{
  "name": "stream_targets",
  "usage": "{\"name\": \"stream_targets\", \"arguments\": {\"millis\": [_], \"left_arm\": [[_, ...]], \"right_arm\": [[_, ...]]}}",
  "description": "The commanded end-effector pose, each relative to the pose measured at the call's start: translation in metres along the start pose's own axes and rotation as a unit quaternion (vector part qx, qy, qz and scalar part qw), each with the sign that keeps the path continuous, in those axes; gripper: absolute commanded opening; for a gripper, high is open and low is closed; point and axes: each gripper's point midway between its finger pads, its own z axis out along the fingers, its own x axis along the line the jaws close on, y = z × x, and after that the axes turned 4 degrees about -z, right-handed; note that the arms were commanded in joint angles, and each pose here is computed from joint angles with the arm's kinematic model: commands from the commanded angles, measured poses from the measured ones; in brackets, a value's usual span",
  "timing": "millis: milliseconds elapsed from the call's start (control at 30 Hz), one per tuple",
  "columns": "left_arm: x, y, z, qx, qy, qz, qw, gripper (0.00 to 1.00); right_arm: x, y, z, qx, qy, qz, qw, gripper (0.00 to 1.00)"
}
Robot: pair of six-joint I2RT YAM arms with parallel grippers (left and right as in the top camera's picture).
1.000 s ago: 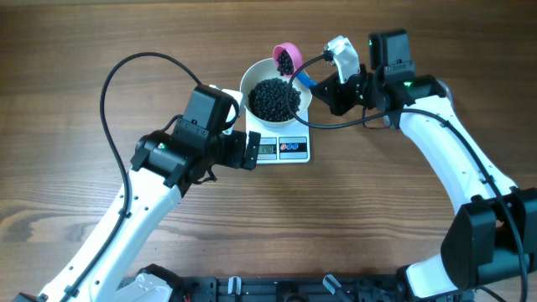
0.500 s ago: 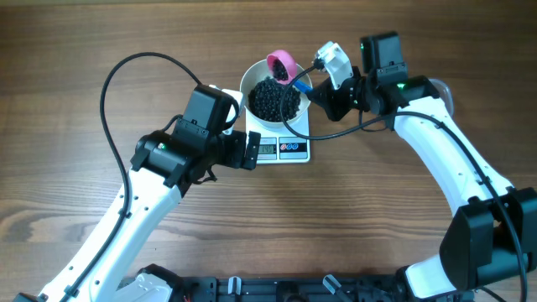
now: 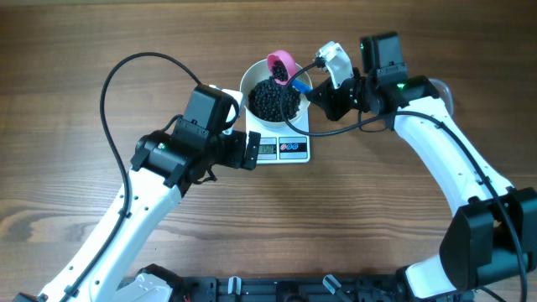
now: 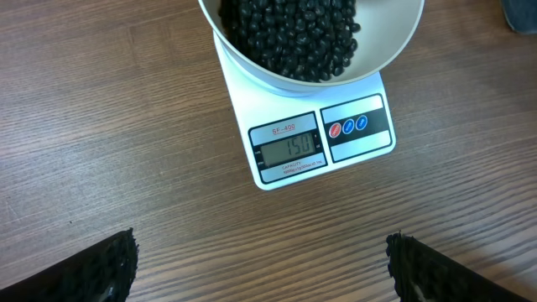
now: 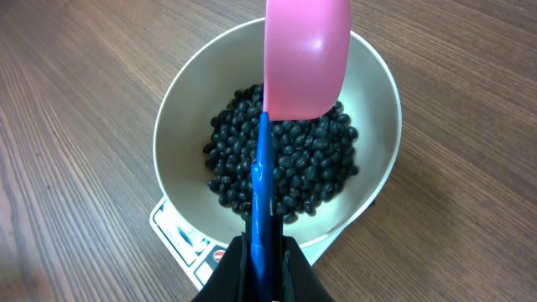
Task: Scoop item into bowl and weigh 150g on scale
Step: 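Tip the scoop with the right gripper to pour beans into the bowl, then carry the empty scoop back and lower it into the bean tub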
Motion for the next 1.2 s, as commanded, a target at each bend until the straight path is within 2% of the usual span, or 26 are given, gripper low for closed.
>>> {"name": "stream_targets", "arguments": {"millis": [0,500,667,800,900,967,1100,1167], "left_arm": [[0.001,0.000,0.001,0.000,0.002,-0.004,1.000,1.00],[0.001,0.000,0.001,0.000,0.002,-0.004,1.000,1.00],[0.001,0.000,0.001,0.000,0.002,-0.004,1.000,1.00],[0.001,0.000,0.001,0.000,0.002,-0.004,1.000,1.00],[0.001,0.000,0.001,0.000,0.002,-0.004,1.000,1.00],[0.001,0.000,0.001,0.000,0.002,-0.004,1.000,1.00],[0.001,0.000,0.001,0.000,0.002,-0.004,1.000,1.00],[0.001,0.000,0.001,0.000,0.002,-0.004,1.000,1.00]], "right_arm": [[0.007,0.019,-0.013,-0.027,0.006,-0.007,1.000,0.04],[0.006,0.026,-0.017,-0.040,0.003,0.026,0.999,0.04],[-0.010,0.038,-0.041,-0.076,-0.014,0.094,0.993,0.04],[-0.020,0.056,-0.083,-0.141,0.041,0.175,0.974,0.04],[-0.041,0.050,-0.110,-0.165,0.066,0.241,0.954,0.04],[-0.066,0.041,-0.130,-0.184,0.053,0.264,0.945,0.04],[-0.129,-0.010,-0.181,-0.203,-0.017,0.366,0.908,0.04],[-0.146,-0.036,-0.201,-0.205,-0.039,0.411,0.888,0.04]]}}
